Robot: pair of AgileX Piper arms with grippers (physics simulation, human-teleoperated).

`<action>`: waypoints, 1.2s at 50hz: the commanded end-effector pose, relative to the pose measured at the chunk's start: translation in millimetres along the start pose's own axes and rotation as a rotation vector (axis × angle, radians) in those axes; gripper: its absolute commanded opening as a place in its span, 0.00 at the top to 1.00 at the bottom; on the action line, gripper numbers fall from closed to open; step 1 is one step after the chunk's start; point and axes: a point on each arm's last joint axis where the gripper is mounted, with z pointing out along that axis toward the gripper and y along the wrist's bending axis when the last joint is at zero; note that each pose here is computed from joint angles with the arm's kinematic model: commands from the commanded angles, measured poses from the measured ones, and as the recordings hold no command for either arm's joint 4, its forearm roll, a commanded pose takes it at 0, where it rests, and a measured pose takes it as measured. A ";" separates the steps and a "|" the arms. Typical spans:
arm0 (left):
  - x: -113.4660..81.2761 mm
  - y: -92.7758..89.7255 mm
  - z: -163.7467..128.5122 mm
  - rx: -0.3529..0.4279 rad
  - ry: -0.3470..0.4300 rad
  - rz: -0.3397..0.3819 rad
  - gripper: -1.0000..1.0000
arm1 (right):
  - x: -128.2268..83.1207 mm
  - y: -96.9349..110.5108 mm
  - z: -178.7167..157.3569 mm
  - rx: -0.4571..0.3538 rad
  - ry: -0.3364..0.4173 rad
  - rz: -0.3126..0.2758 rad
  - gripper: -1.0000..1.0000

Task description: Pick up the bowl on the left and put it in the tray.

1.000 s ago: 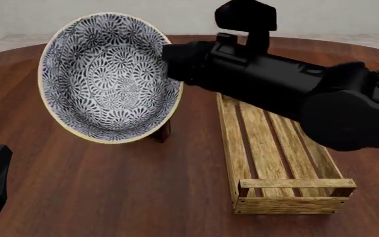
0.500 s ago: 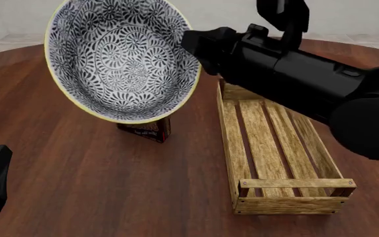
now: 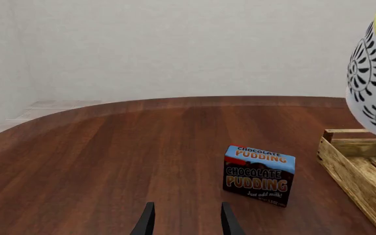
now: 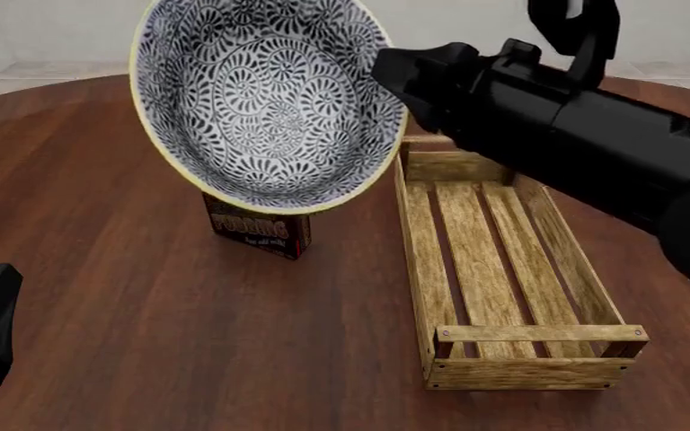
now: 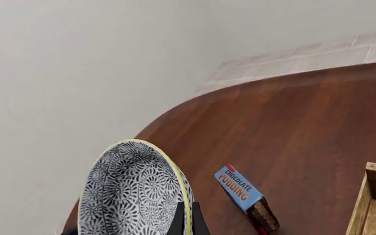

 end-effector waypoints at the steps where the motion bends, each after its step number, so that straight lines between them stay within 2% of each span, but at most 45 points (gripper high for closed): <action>1: 0.0 0.0 0.0 0.000 0.000 0.000 0.00 | -13.7 -3.4 -11.2 0.030 -0.032 -0.001 1.00; 12: 0.0 0.0 0.0 0.000 0.000 0.000 0.00 | -25.3 -7.2 -22.9 0.059 -0.064 -0.026 1.00; 25: 0.0 0.0 0.0 0.000 0.000 0.000 0.00 | -27.9 -19.4 -32.6 0.114 -0.081 -0.034 1.00; 33: 0.0 0.0 0.0 0.000 0.000 0.000 0.00 | -29.9 -25.8 -41.4 0.159 -0.071 -0.073 1.00; 45: 0.0 0.0 0.0 0.000 0.000 0.000 0.00 | -48.6 -28.7 -64.6 0.221 -0.122 -0.123 1.00; 60: 0.0 0.0 0.0 0.000 0.000 0.000 0.00 | -52.1 -38.2 -81.6 0.297 -0.137 -0.130 1.00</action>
